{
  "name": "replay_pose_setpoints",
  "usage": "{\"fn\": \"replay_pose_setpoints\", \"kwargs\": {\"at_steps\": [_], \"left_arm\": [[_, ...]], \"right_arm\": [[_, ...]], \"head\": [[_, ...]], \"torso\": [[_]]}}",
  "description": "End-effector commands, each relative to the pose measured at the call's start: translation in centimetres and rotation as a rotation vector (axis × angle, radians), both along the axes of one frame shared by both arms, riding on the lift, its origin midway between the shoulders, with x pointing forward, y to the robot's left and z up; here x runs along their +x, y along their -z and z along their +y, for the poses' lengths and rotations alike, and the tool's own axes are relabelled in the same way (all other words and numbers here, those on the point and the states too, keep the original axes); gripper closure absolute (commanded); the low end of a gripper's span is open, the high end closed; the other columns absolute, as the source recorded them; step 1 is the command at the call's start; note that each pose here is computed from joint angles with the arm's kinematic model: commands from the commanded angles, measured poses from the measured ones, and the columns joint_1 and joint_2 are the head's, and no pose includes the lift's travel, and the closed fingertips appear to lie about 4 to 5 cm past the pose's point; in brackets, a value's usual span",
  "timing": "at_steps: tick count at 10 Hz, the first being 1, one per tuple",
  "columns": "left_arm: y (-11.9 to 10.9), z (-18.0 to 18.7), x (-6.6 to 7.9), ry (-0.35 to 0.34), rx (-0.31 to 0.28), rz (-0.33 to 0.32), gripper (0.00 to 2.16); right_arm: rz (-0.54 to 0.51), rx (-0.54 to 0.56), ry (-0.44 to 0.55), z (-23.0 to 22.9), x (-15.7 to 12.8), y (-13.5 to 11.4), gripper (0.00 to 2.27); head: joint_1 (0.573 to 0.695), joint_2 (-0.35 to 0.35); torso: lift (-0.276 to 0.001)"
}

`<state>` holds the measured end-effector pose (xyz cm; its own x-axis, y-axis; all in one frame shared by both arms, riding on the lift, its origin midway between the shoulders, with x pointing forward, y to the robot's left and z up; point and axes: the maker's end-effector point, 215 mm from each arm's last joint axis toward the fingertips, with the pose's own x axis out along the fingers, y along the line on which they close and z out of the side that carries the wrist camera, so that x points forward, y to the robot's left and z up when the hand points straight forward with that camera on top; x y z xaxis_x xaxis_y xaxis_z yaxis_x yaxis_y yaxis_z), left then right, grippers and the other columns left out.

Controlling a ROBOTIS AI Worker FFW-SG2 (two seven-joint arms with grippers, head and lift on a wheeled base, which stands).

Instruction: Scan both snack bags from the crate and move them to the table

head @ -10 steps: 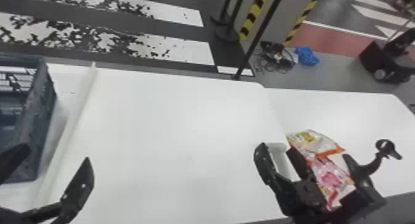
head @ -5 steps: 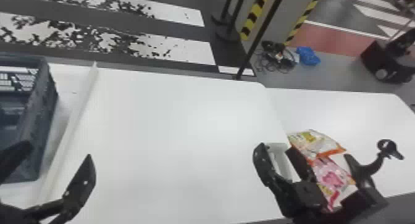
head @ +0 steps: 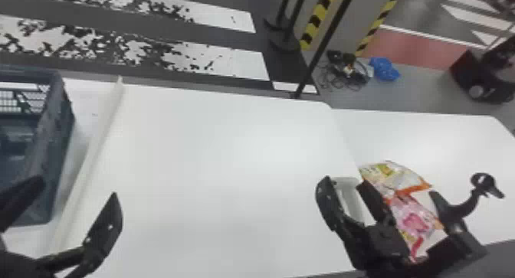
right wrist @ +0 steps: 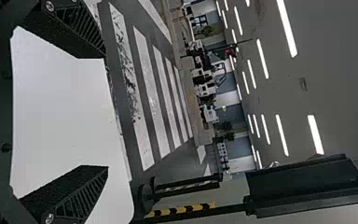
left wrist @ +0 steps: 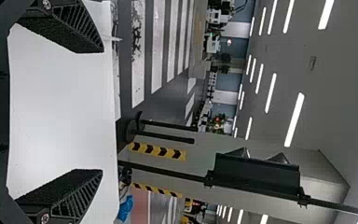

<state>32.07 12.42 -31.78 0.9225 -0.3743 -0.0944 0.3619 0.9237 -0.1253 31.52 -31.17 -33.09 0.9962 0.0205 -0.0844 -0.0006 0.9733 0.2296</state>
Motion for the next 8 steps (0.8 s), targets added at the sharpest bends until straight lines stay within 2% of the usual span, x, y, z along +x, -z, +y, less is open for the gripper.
{"fn": "replay_pose_setpoints", "kwargs": {"at_steps": [1,8], "left_arm": [[0.22,0.0,0.0,0.0,0.001,0.005,0.08],[0.74,-0.07,0.21,0.002,-0.004,0.028,0.08]], "right_arm": [[0.002,0.001,0.001,-0.02,-0.05,0.11,0.08],[-0.009,-0.003,-0.005,0.41,0.01,-0.15,0.08]], "head": [[0.695,-0.336],[0.695,-0.329]], "torso": [[-0.087],[-0.087]]}}
